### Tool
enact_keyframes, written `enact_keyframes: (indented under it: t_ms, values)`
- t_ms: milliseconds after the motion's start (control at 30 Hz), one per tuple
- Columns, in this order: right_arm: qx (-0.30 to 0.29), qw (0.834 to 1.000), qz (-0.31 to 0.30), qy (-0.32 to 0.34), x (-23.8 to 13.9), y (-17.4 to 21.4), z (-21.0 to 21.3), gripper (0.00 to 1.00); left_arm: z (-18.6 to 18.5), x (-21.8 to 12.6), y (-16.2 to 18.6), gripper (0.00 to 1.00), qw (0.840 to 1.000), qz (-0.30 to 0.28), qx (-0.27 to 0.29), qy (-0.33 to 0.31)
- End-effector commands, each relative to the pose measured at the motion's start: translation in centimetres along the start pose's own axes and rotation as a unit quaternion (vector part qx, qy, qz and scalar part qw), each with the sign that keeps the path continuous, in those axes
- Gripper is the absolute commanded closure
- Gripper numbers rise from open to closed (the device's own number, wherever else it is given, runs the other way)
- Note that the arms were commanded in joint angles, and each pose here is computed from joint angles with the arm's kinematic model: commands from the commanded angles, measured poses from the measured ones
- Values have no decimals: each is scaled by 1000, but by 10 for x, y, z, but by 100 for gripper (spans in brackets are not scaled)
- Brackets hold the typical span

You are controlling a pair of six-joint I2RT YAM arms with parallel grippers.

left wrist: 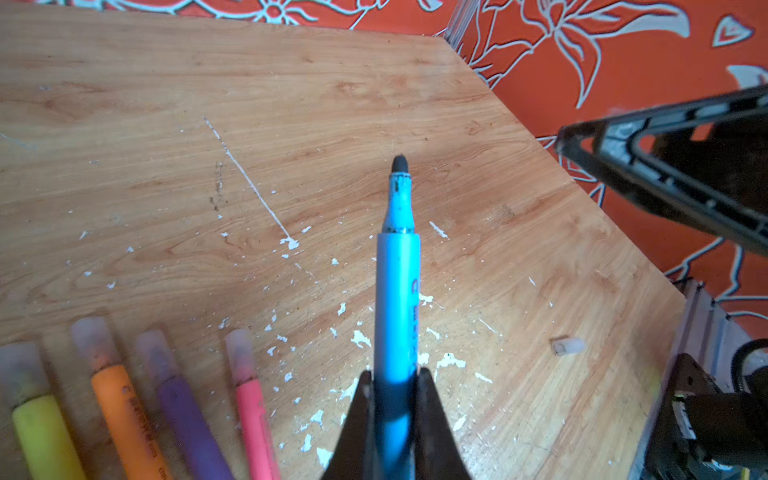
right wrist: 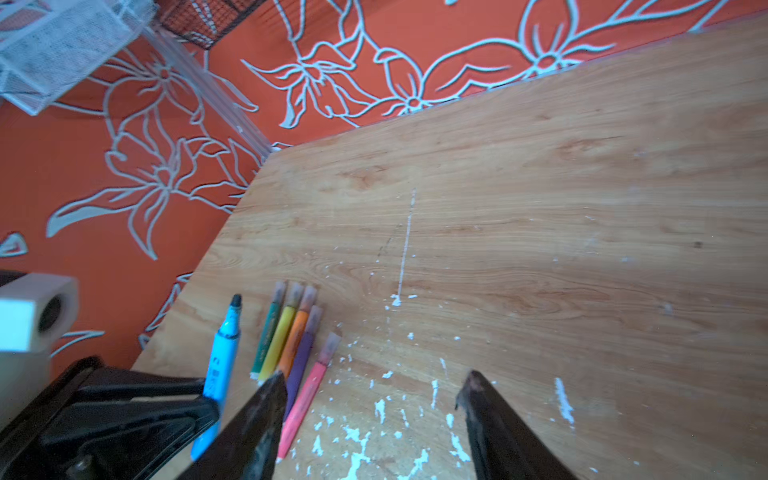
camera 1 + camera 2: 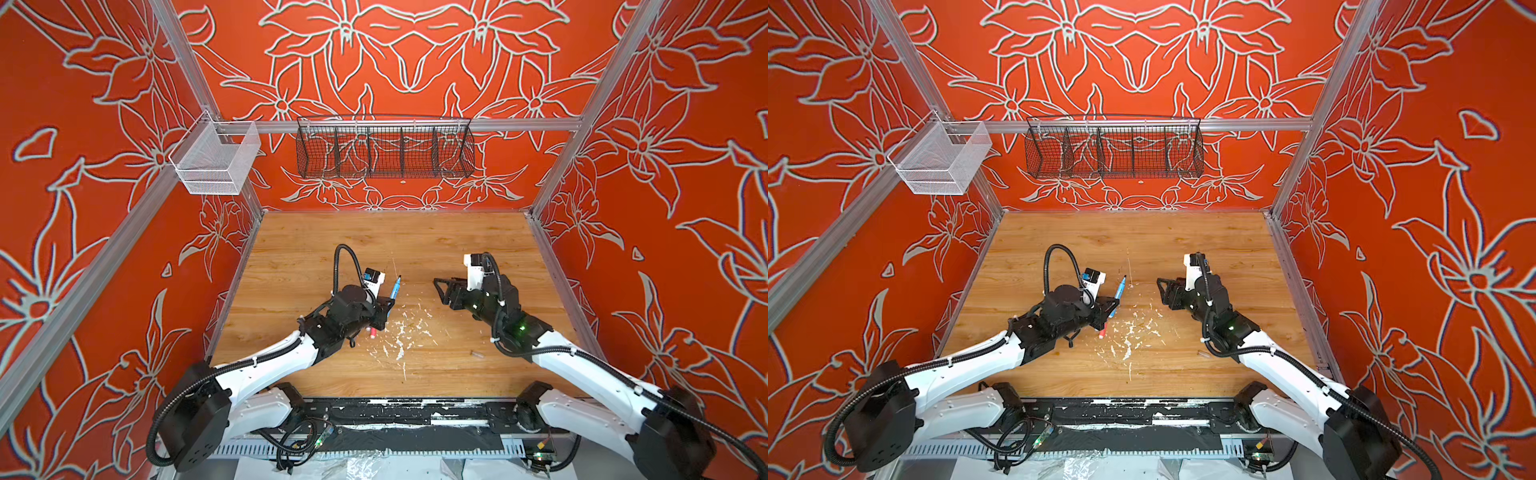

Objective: Insert the pens into the pen caps
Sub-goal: 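Move the open right gripper to the blue marker tip while left holds it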

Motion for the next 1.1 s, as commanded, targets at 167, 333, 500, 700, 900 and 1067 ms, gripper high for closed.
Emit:
enact_keyframes:
  t_ms: [167,333,500,700,900,1067]
  values:
    - [-12,990,27,-141,11,13,60,38,-34,-1,-15,100,995,-27,35,94]
    - [5,985,45,-165,17,19,68,40,-39,4,-12,100,993,-17,33,111]
    - [27,983,58,-175,21,24,70,43,-46,7,-9,100,990,-5,34,133]
    - [62,979,79,-180,30,32,71,55,-53,7,-8,100,987,3,36,154]
    - [69,978,88,-178,36,36,70,75,-54,9,-7,100,987,7,34,159]
    - [85,975,91,-184,36,38,71,95,-53,10,-8,97,988,10,34,153]
Point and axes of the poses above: each gripper's point midway between its finger pads, its own x axis out along the fingers, its own z axis along the line the jaws close on, y = z × x, the point moved 1 cm from there along -x, back along the fingers, and after that the axes turned 1 degree about x, right-handed, at the moved point
